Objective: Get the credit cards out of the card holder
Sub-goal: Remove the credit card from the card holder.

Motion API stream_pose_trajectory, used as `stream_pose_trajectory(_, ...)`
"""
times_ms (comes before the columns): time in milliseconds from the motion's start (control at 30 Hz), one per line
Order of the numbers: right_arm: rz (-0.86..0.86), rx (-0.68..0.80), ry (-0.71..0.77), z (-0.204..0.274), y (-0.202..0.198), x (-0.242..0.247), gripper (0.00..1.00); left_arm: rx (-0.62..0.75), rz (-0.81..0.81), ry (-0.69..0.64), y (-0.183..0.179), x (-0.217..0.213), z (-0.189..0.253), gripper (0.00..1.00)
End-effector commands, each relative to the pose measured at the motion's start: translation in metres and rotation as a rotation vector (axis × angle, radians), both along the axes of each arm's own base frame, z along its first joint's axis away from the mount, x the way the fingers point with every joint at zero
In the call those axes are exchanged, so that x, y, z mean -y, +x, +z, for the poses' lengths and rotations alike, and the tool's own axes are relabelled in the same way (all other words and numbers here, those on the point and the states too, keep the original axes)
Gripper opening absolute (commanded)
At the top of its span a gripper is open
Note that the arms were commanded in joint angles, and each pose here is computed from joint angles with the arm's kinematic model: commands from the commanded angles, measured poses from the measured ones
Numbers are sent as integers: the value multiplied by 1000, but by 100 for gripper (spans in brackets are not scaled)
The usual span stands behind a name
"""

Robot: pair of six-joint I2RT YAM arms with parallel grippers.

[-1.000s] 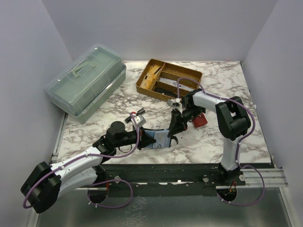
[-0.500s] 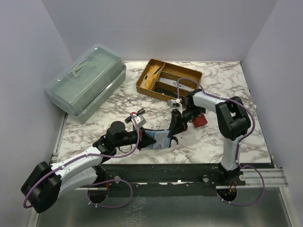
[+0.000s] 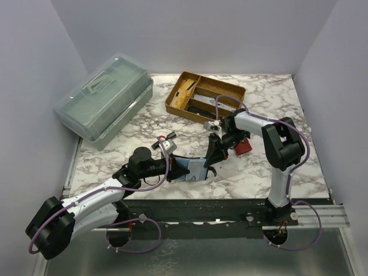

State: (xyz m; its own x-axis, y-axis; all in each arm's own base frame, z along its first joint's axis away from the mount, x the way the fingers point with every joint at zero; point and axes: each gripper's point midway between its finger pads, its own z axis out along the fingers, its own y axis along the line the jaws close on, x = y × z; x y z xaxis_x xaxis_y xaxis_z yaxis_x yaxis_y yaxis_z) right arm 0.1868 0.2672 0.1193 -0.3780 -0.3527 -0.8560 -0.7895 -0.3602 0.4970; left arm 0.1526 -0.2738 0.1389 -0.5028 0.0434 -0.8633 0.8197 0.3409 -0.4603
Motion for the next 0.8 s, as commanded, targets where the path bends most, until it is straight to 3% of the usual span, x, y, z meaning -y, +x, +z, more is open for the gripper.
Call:
stream_pose_trajectory(0, 14, 39, -75, -15, 2, 20, 0, -26, -37, -16, -8, -2, -2, 3)
stream_pose_trajectory(767, 6, 22, -88, -21, 2, 26, 0, -69, -63, -32, -8, -1, -7, 7)
